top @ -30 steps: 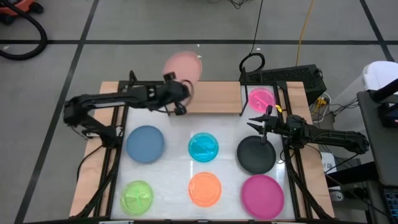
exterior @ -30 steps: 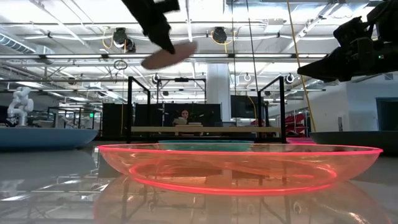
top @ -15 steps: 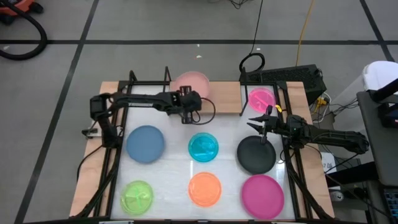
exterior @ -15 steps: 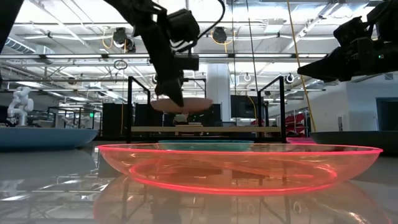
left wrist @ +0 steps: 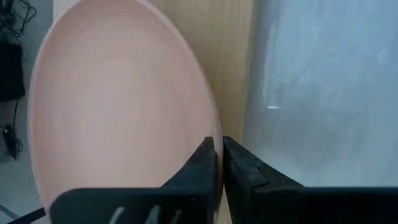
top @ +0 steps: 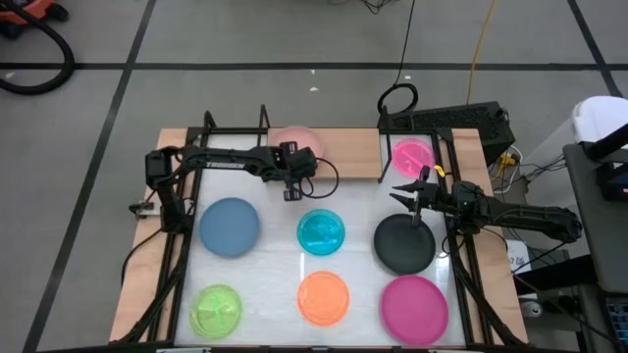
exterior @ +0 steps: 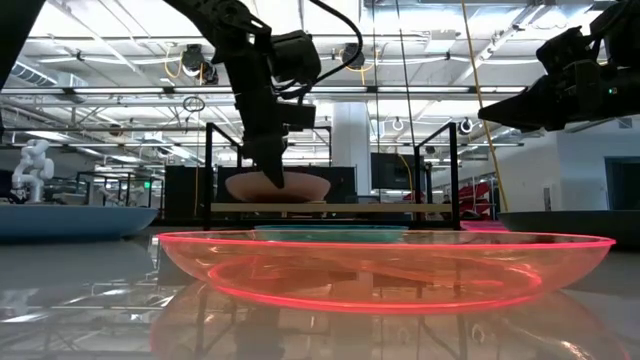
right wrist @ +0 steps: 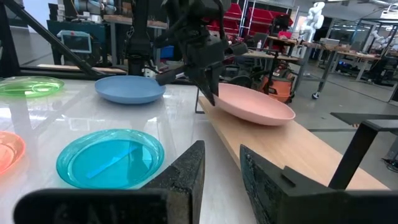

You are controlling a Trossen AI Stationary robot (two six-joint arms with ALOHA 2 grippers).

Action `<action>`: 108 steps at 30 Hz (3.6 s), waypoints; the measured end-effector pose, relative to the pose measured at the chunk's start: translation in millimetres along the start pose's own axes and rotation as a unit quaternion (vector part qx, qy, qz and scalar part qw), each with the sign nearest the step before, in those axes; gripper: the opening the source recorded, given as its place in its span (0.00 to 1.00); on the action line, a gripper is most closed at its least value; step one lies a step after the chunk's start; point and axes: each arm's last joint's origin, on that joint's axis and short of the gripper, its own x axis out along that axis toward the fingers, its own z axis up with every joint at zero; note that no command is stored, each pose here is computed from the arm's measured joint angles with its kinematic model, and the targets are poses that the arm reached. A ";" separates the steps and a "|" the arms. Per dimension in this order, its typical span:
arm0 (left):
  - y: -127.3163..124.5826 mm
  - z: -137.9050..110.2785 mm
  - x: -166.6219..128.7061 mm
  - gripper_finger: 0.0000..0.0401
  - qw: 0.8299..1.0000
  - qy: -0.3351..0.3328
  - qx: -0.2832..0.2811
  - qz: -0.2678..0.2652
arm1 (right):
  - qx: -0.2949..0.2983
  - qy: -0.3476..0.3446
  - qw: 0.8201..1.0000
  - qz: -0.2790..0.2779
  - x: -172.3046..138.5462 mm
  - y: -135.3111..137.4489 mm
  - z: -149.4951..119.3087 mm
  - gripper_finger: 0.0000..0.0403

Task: Place and stack plates onto a shelf
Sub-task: Put the light orange plate on the shelf, then stack the black plate on top of the light orange plate on the shelf

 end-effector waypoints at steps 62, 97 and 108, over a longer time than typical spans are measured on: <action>-40.4 -91.4 -172.6 0.26 0.836 -0.533 -0.124 -0.042 | -0.011 -0.028 1.000 -0.004 -0.2 -0.6 5.5 0.21; -40.1 -91.3 -172.8 0.26 0.828 -0.532 -0.163 -0.066 | 0.137 0.349 0.922 0.092 36.2 4.6 38.7 0.21; -40.2 -91.4 -172.4 0.26 0.831 -0.531 -0.152 -0.060 | 0.095 0.475 0.864 0.135 64.6 13.1 -1.3 0.32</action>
